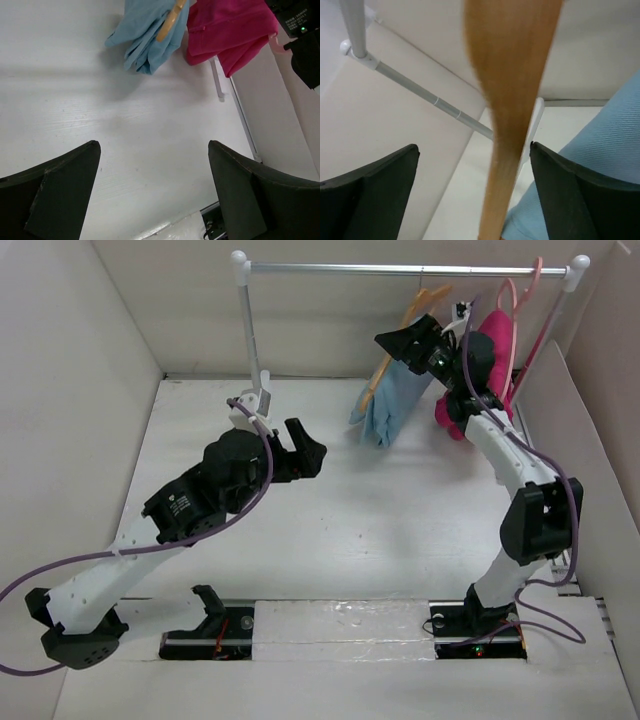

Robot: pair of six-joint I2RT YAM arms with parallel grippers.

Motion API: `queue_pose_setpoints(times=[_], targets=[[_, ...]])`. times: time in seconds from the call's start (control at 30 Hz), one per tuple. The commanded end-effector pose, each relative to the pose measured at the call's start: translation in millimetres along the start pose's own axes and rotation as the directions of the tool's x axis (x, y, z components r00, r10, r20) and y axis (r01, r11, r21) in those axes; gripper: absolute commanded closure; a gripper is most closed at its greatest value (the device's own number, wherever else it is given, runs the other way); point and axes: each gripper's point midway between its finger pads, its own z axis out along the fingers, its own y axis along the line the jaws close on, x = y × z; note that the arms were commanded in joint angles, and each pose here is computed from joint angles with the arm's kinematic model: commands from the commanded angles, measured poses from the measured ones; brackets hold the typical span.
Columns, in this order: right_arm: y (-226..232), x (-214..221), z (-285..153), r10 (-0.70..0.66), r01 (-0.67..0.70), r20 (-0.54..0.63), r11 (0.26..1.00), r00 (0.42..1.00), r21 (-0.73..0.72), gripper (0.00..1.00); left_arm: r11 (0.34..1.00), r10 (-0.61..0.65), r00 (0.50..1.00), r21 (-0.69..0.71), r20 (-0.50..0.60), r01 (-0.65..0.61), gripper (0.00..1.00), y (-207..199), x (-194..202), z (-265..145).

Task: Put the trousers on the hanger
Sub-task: Hang the hanger with trousers onto the clothesline

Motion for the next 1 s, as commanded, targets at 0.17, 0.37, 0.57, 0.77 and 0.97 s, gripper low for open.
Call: queue_pose_setpoints(times=[0.17, 0.37, 0.57, 0.77, 0.97], targets=[[78.4, -90.0, -69.6, -0.421, 0.401, 0.156, 0.904, 0.893, 0.147, 0.00, 1.000, 0.011, 0.982, 0.004, 0.189, -0.012, 0.01, -25.8, -76.6, -12.1], [79.6, -94.5, -125.5, -0.572, 0.520, 0.150, 0.807, 0.806, 0.278, 0.00, 0.999, 0.029, 0.978, -0.022, 0.209, -0.025, 0.01, -25.8, -90.5, -18.7], [87.4, -39.2, -186.2, -0.653, 0.635, 0.015, 0.741, 0.757, 0.218, 0.00, 0.994, 0.017, 0.984, -0.106, 0.175, 0.002, 0.01, 3.7, -67.6, -21.9], [71.1, 51.5, -251.3, -0.646, 0.652, -0.088, 0.751, 0.758, 0.109, 0.00, 0.971, 0.004, 0.999, -0.239, 0.033, 0.004, 0.01, 58.7, 10.7, -9.0], [33.9, 89.9, -311.7, -0.648, 0.681, -0.214, 0.712, 0.731, 0.170, 0.00, 0.969, -0.119, 0.978, -0.236, -0.172, 0.076, 0.01, 97.1, 115.5, -8.9]])
